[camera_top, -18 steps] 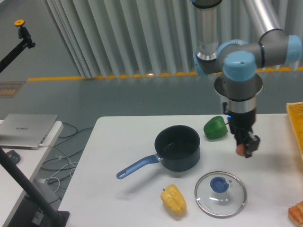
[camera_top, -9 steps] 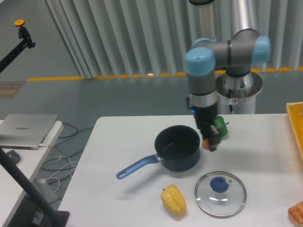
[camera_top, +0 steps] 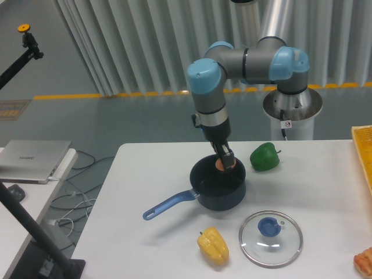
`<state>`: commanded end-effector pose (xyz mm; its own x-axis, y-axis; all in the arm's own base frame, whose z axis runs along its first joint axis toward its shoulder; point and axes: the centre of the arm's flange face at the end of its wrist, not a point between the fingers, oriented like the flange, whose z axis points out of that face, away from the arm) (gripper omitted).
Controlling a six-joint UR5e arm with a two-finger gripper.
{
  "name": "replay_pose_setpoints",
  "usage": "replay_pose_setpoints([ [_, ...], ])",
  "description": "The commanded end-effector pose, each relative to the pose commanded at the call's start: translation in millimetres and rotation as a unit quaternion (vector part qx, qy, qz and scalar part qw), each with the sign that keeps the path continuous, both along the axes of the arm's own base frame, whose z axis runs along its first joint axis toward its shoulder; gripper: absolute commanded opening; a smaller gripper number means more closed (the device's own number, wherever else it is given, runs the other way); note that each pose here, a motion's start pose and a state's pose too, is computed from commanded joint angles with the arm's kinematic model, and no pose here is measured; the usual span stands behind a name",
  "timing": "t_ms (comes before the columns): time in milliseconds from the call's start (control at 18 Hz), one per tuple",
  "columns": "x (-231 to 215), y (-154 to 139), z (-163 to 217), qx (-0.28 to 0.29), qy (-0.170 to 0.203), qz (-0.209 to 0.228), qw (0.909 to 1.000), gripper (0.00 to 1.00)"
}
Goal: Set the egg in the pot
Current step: 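Carry the held egg over to above the dark blue saucepan, then lower the egg into the saucepan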
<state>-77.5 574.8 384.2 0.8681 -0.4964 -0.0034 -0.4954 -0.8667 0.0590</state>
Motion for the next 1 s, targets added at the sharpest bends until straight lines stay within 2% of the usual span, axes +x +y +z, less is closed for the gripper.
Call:
replay_pose_setpoints([
  [556,27,13,-42,-0.027,-0.011,-0.007,0.9996,0.38],
  [1000,25,18,-66,-0.010,-0.005,-0.011,0.9999,0.38],
])
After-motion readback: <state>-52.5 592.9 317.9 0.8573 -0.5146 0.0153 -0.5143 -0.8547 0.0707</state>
